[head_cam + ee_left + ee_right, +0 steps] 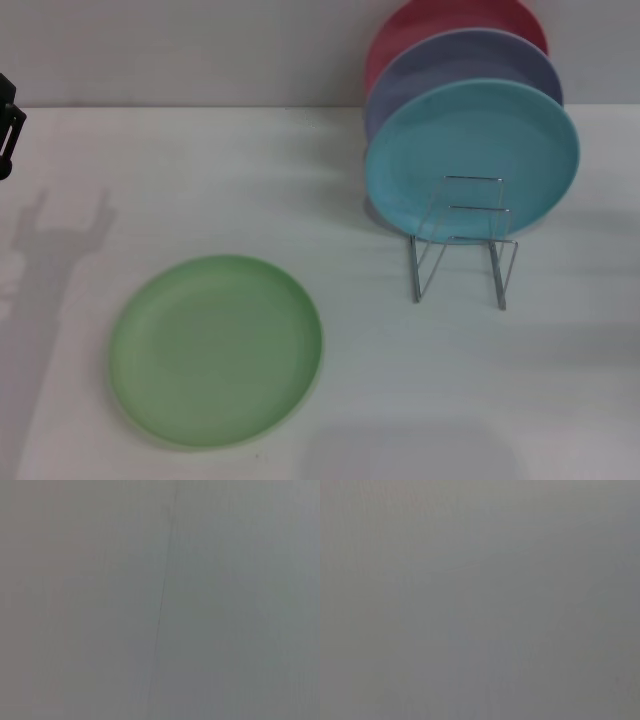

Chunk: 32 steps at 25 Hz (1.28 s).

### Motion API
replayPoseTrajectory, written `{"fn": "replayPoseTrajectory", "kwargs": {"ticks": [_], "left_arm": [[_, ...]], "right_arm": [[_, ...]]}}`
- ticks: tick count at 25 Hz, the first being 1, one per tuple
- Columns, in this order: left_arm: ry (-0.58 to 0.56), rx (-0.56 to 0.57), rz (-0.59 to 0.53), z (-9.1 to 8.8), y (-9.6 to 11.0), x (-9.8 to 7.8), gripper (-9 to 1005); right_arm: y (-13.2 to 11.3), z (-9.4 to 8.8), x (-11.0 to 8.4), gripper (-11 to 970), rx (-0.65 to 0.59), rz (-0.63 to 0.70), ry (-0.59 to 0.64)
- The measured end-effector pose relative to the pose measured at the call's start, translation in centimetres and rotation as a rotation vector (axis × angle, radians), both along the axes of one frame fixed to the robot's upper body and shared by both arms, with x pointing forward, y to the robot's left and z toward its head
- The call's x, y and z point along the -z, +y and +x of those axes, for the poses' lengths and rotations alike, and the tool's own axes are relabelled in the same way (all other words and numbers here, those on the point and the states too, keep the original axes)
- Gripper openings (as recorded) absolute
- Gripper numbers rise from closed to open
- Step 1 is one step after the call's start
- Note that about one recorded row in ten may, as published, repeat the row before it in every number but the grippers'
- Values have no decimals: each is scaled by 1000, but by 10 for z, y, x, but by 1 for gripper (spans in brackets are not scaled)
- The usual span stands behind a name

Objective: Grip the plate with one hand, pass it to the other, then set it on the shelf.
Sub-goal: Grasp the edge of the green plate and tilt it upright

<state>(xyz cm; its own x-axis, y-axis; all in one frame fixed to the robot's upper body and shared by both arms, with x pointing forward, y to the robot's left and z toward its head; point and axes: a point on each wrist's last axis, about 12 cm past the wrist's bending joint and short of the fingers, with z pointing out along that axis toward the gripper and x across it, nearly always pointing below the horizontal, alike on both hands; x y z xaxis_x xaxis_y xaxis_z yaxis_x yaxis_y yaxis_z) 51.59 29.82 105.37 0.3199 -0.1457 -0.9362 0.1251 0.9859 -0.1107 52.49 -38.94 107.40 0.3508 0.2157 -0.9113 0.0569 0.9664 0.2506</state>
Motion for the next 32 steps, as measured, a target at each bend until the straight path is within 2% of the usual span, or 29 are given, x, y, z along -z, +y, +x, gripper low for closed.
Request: {"fn": "replayPoseTrajectory", "kwargs": {"ticks": [17,22,28,32], "left_arm": [[1,4,-12,-2,-3,1,832],[8,-8,-14,3,-1,-1,831],[103,-25,-74,32,1,-8,830],[220,7,-91,55,1,-16,830]], "right_arm": [[-3,-1,0,594,7,-16,6],[-1,-2,1,594,7,-32,13],[1,-2,3,595,16,-56,21],[1,-3,3,595,20,-54,20]]}}
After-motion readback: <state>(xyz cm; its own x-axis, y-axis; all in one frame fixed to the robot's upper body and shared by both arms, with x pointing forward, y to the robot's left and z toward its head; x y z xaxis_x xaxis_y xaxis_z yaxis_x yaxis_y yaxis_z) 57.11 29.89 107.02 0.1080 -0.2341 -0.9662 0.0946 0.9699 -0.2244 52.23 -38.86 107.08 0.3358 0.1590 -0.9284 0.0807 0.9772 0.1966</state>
